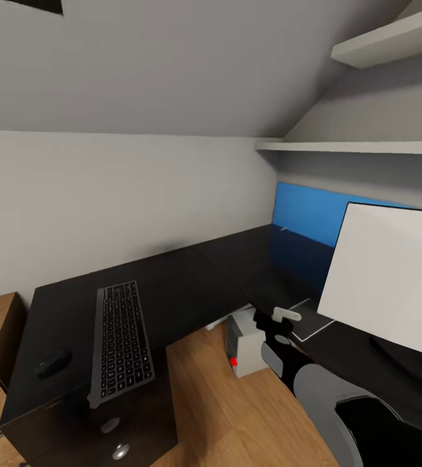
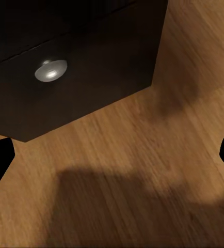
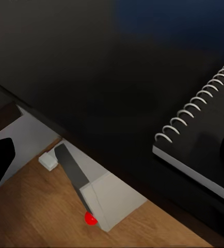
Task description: In the bedroom, organize the workspace by keeping the computer under the desk, ensuring the monitor is on the desk, placing the keyboard on the desk next to the monitor, placing the mouse on the desk next to the keyboard, moving the folder from the swivel chair onto the desk next to the mouse, stacking the notebook on top of the folder with the pen on top of the notebook, and positioning the swivel chair next to the desk.
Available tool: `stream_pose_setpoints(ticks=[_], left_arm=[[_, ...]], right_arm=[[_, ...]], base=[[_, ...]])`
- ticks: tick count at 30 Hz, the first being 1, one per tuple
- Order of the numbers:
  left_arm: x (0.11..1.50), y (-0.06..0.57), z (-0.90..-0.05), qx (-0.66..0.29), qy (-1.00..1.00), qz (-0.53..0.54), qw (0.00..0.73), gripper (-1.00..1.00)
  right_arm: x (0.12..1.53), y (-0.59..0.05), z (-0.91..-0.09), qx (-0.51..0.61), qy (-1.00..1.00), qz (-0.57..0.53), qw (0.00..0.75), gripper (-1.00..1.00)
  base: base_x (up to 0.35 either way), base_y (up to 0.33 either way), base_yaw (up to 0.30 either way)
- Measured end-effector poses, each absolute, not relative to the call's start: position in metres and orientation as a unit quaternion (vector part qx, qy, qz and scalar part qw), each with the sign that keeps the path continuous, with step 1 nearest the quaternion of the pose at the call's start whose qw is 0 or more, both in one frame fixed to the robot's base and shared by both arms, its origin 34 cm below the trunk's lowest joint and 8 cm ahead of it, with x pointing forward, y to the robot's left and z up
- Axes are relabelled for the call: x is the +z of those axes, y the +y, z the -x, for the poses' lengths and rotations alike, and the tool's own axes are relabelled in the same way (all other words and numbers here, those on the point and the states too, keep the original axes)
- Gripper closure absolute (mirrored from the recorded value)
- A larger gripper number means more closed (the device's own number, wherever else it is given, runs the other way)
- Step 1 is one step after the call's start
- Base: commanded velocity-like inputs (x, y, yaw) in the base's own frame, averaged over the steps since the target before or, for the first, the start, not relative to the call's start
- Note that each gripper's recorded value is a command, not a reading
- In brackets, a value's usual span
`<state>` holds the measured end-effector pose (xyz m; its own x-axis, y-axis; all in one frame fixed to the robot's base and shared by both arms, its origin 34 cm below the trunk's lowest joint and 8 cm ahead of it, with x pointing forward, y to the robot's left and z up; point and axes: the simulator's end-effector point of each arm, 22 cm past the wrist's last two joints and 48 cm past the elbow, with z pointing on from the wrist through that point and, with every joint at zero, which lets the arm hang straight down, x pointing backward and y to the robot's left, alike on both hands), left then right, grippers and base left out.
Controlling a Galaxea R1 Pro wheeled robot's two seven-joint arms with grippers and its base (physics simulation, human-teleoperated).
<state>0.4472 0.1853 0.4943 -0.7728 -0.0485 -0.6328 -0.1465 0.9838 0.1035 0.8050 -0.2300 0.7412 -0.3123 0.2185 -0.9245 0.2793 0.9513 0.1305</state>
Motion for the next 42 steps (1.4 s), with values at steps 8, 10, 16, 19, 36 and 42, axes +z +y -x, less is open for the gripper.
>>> stream_pose_setpoints(ticks=[8, 10, 16, 19, 36, 42], left_arm=[[0.502, 0.185, -0.448, 0.074, 0.939, 0.052, 0.333, -1.00], [0.502, 0.185, -0.448, 0.074, 0.939, 0.052, 0.333, -1.00], [0.502, 0.186, -0.448, 0.074, 0.939, 0.052, 0.333, -1.00], [0.502, 0.186, -0.448, 0.074, 0.939, 0.052, 0.333, -1.00], [0.506, 0.175, -0.452, 0.066, 0.936, 0.059, 0.341, -1.00], [0.506, 0.175, -0.452, 0.066, 0.936, 0.059, 0.341, -1.00]], right_arm=[[0.747, -0.232, -0.805, -0.026, 0.810, -0.162, 0.563, -1.00], [0.747, -0.232, -0.805, -0.026, 0.810, -0.162, 0.563, -1.00], [0.747, -0.232, -0.805, -0.026, 0.810, -0.162, 0.563, -1.00], [0.747, -0.232, -0.805, -0.025, 0.810, -0.162, 0.563, -1.00], [0.748, -0.239, -0.805, -0.036, 0.806, -0.152, 0.570, -1.00], [0.748, -0.240, -0.805, -0.037, 0.806, -0.152, 0.571, -1.00]], base=[[0.000, 0.000, 0.000], [0.000, 0.000, 0.000], [0.000, 0.000, 0.000], [0.000, 0.000, 0.000], [0.000, 0.000, 0.000], [0.000, 0.000, 0.000]])
